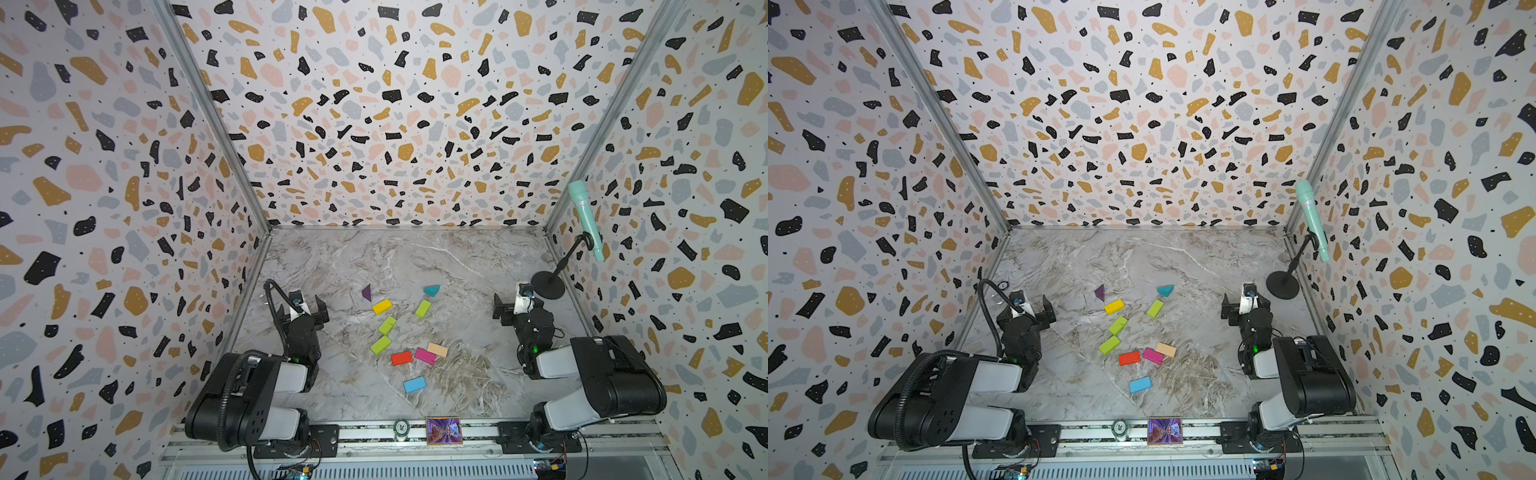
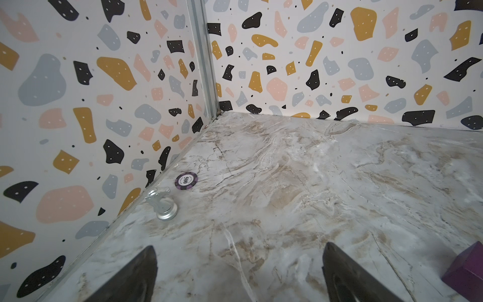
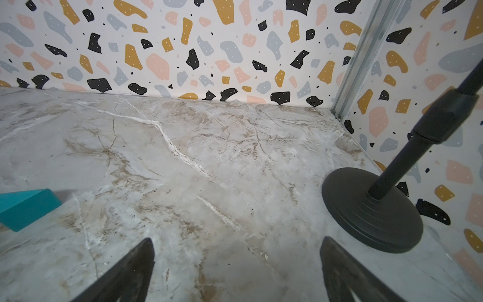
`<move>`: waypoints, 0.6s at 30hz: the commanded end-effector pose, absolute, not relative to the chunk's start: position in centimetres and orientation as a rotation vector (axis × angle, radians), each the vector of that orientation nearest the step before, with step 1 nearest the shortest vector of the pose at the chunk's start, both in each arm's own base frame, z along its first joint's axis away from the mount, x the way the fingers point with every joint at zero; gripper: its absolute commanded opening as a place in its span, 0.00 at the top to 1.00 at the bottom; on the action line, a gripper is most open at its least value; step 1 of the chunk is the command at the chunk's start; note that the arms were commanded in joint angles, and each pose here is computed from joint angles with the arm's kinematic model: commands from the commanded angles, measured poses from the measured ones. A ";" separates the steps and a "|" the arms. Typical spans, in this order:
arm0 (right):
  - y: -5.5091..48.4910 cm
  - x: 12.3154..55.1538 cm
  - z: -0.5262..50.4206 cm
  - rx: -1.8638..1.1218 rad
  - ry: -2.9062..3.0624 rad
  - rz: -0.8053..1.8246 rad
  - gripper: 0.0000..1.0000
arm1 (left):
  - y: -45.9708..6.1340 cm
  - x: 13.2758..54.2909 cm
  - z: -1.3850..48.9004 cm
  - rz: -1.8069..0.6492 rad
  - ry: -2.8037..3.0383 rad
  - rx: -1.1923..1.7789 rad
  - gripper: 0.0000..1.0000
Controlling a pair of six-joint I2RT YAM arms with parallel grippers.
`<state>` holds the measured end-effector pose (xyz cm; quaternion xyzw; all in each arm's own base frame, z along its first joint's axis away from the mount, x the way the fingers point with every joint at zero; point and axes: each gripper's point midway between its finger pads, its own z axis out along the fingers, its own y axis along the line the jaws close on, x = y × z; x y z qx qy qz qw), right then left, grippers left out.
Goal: Assemble a carrot with building blocks
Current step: Move the building block to the center of the board.
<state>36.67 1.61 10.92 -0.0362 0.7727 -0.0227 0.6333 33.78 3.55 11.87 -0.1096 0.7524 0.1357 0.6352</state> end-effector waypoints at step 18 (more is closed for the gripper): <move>2.6 40.9 16.0 0.041 1.910 -0.103 0.11 | 2.7 37.7 22.0 0.041 1.709 -0.543 0.34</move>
